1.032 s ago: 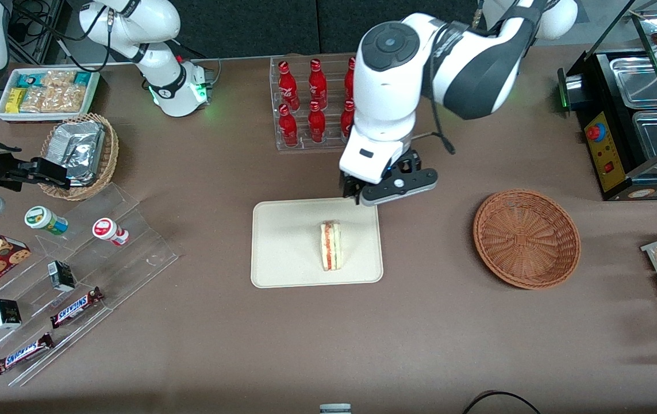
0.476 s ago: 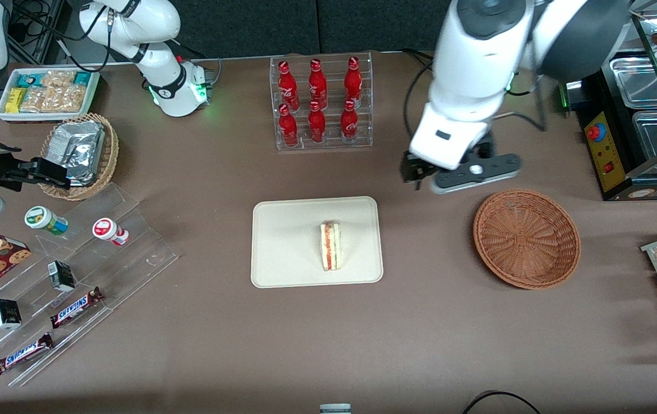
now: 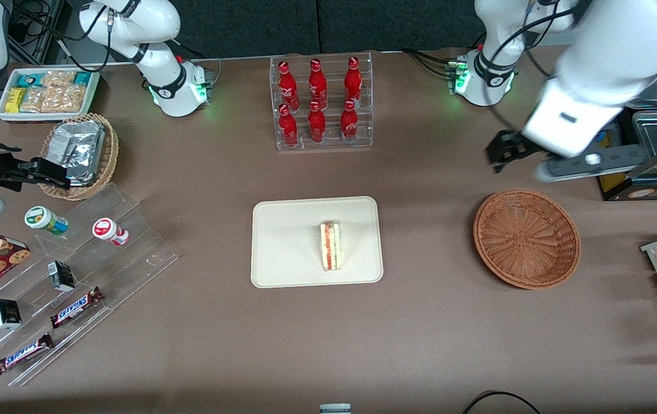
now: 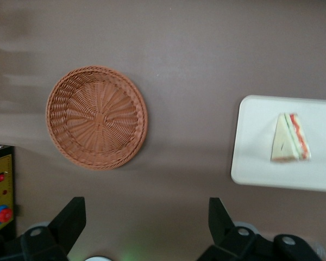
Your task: Place sandwich from basket to tray
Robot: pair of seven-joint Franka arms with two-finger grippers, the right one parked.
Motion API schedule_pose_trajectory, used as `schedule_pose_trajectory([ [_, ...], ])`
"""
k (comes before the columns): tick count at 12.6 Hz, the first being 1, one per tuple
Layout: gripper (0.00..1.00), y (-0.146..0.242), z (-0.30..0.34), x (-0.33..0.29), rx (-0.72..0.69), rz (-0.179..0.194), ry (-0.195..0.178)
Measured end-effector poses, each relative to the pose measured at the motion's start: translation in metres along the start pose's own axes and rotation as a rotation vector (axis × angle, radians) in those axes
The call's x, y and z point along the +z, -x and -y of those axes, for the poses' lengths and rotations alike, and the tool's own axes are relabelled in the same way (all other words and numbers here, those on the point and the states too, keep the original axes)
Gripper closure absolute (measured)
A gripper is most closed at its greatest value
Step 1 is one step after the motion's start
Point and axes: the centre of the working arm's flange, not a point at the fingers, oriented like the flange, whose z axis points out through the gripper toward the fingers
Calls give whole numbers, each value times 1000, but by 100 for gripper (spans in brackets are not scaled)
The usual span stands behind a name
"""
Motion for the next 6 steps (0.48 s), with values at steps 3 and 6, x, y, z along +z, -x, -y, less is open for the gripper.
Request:
schedule_pose_trajectory([
  [3,0,4,58,-14,82,41,8],
  [6,0,3,95,-15,132,74,10],
])
